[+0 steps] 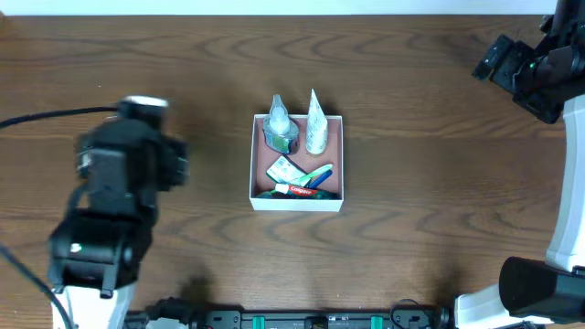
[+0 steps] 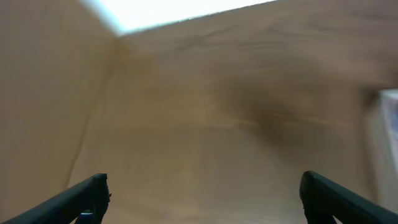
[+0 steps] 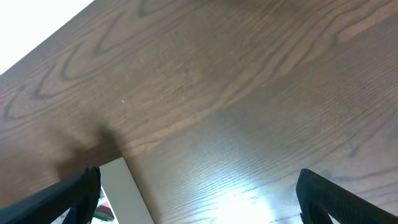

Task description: Pack container

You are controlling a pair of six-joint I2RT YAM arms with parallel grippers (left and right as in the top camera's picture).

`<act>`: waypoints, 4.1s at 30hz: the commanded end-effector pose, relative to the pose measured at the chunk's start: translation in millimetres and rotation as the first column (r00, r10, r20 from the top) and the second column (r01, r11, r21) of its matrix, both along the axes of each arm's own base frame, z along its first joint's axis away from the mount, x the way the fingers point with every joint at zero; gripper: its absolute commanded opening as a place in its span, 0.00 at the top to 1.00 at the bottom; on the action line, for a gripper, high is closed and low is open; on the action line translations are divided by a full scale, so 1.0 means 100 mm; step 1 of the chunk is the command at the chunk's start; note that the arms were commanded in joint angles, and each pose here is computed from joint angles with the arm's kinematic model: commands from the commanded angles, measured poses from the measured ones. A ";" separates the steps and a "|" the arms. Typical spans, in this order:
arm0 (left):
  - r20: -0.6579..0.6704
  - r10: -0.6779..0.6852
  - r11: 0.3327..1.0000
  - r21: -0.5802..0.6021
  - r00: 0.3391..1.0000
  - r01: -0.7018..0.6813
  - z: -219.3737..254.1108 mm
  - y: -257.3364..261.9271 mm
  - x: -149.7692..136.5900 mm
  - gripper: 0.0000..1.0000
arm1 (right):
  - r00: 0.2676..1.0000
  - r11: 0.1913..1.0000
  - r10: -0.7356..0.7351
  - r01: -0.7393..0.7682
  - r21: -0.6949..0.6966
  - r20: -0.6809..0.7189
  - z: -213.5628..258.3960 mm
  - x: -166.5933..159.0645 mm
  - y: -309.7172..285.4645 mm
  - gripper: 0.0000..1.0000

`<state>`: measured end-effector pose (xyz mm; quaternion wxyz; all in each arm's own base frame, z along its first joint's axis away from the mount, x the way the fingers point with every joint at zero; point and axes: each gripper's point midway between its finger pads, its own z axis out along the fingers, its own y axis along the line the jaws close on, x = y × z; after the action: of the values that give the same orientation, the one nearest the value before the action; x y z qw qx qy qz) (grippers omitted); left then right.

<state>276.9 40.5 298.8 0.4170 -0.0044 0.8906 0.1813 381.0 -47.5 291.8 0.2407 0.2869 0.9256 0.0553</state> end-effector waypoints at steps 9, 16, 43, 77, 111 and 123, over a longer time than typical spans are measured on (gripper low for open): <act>-0.011 0.293 0.929 -0.236 0.956 -0.287 -0.17 0.46 0.01 0.02 | 1.000 1.000 -0.017 0.017 0.010 -0.001 0.00 -0.01 -0.02 0.01; -0.053 0.292 0.927 -0.228 0.955 -0.297 -0.29 0.46 0.08 0.02 | 1.000 1.000 -0.017 0.017 0.010 -0.001 0.00 -0.01 -0.02 0.01; -0.103 0.292 0.926 -0.218 0.951 -0.308 -0.43 0.47 0.15 0.02 | 0.828 0.847 0.396 -0.162 -0.507 0.397 0.48 -0.68 0.30 0.01; -0.103 0.292 0.926 -0.218 0.951 -0.308 -0.43 0.47 0.15 0.02 | 0.789 0.862 0.408 -0.167 -0.479 0.459 -1.83 -1.63 0.32 0.01; -0.164 0.426 0.897 -0.052 0.890 -0.439 -0.99 0.72 -0.47 0.02 | 0.792 0.862 0.409 -0.171 -0.478 0.453 -1.88 -1.63 0.32 0.01; 0.124 0.360 0.927 -0.160 0.925 -0.340 -0.83 0.53 -0.76 0.02 | 0.792 0.862 0.409 -0.171 -0.478 0.453 -1.88 -1.63 0.32 0.01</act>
<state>200.5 104.9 206.2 0.4071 -0.2143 0.8603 0.2198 218.1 -14.3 104.0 0.5329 0.0556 0.8441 -0.0215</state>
